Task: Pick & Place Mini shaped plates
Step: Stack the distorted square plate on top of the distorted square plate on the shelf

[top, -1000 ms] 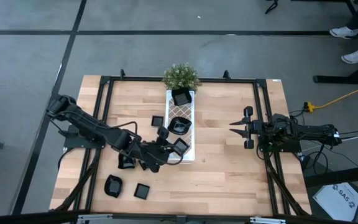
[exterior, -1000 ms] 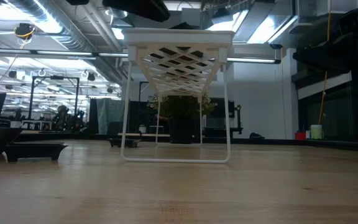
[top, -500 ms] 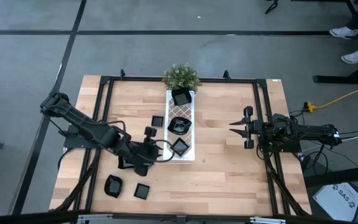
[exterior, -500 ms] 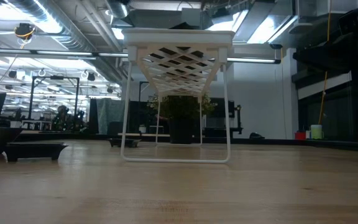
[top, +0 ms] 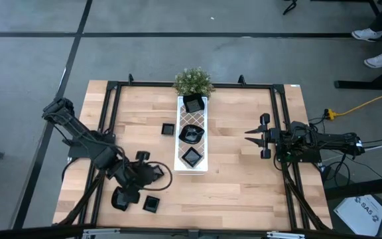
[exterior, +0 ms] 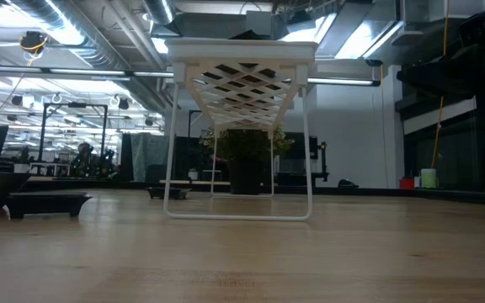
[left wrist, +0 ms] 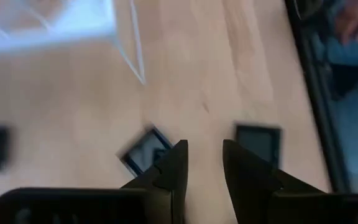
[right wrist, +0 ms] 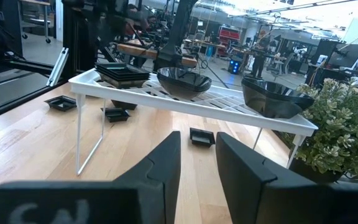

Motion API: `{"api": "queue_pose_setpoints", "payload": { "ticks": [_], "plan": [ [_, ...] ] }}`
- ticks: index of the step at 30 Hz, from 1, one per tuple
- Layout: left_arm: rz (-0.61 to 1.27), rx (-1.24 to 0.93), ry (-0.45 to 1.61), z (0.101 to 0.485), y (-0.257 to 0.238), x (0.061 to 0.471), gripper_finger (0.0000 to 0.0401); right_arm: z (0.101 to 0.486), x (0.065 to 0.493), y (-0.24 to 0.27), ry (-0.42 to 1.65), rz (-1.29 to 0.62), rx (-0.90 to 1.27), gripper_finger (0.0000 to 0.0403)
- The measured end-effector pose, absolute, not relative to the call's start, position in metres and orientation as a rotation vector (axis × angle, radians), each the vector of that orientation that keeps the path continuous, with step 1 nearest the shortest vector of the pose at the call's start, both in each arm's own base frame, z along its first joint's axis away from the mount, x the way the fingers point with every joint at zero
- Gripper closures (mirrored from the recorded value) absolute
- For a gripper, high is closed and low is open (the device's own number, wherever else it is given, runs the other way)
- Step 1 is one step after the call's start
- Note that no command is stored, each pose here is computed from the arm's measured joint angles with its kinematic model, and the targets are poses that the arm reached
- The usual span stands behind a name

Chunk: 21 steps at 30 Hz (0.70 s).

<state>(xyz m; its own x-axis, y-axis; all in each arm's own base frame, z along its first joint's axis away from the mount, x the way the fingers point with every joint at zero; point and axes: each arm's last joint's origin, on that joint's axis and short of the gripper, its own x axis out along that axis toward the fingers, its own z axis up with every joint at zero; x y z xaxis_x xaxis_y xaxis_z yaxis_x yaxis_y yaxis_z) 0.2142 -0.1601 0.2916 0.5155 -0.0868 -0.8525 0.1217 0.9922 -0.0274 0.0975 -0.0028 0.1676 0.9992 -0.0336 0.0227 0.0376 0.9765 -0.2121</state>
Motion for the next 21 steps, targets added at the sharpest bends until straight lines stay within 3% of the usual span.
{"api": "queue_pose_setpoints", "payload": {
  "ticks": [12, 21],
  "plan": [
    [-0.014, -0.066, 1.228, 0.283, -0.172, 0.18, 0.0308, 0.168, 0.097, -0.003, -0.019, -0.036, -0.214, 0.0301],
    [0.055, 0.02, 1.327, 0.253, -0.185, 0.182, 0.0302, 0.168, 0.097, -0.003, -0.019, -0.036, -0.214, 0.0301]
  ]
}}
